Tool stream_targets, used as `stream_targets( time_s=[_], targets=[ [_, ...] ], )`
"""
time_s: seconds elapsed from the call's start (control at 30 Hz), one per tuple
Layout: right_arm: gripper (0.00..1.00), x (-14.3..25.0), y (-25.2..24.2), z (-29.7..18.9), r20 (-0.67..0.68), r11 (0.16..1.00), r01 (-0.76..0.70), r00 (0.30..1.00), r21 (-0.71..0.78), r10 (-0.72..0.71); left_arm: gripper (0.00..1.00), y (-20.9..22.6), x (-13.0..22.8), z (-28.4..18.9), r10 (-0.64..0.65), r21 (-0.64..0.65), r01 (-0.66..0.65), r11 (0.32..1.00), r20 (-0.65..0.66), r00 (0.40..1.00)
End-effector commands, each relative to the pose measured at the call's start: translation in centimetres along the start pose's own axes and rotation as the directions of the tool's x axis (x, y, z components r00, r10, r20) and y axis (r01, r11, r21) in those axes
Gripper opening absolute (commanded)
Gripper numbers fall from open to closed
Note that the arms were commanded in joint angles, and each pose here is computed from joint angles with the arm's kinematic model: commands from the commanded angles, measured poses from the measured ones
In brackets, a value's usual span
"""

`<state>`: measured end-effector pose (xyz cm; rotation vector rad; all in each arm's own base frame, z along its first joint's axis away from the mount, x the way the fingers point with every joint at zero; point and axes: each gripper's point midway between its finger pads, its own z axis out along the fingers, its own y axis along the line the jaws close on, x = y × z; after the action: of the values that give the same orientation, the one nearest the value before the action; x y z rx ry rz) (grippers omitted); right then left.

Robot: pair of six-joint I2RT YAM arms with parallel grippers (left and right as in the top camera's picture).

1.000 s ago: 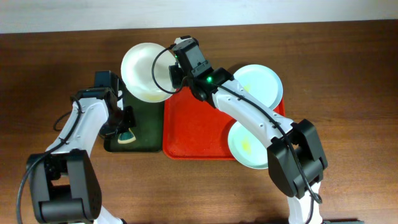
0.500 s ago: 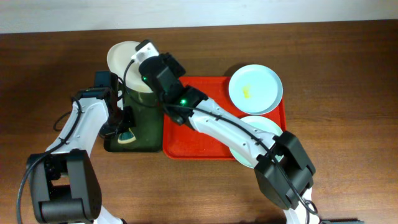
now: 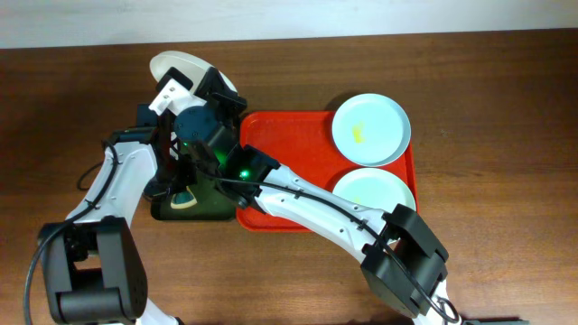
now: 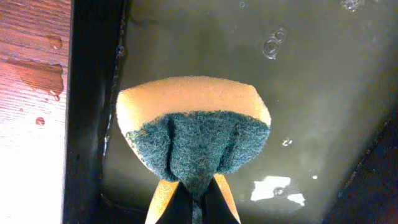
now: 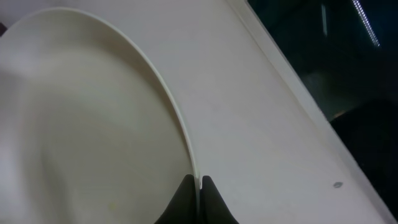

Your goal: Clean dirty plates on tray and stack at the side

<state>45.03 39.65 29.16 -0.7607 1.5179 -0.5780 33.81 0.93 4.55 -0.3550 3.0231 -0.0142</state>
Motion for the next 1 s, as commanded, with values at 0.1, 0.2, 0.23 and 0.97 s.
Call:
stream_targets(
  time_s=[0.1, 0.2, 0.23, 0.97],
  targets=[
    [0.04, -1.5, -2.0, -0.9, 0.017, 0.999, -0.015, 1.000, 0.033, 0.014, 0.00, -0.2, 0.2, 0.0, -0.008, 0.012, 0.008, 1.000, -0.003, 1.000],
    [0.04, -1.5, -2.0, -0.9, 0.017, 0.999, -0.015, 1.000, 0.033, 0.014, 0.00, -0.2, 0.2, 0.0, -0.008, 0.012, 0.008, 1.000, -0.003, 1.000],
    [0.04, -1.5, -2.0, -0.9, 0.016, 0.999, -0.015, 1.000, 0.033, 0.014, 0.00, -0.2, 0.2, 0.0, -0.008, 0.012, 0.008, 1.000, -0.003, 1.000],
    [0.27, 11.4, 0.2, -2.0, -0.542, 0.754, -0.607, 0.733, -0.250, 0.411, 0.00, -0.2, 0.1, 0.0, -0.008, 0.011, 0.008, 1.000, -0.002, 1.000]
  ],
)
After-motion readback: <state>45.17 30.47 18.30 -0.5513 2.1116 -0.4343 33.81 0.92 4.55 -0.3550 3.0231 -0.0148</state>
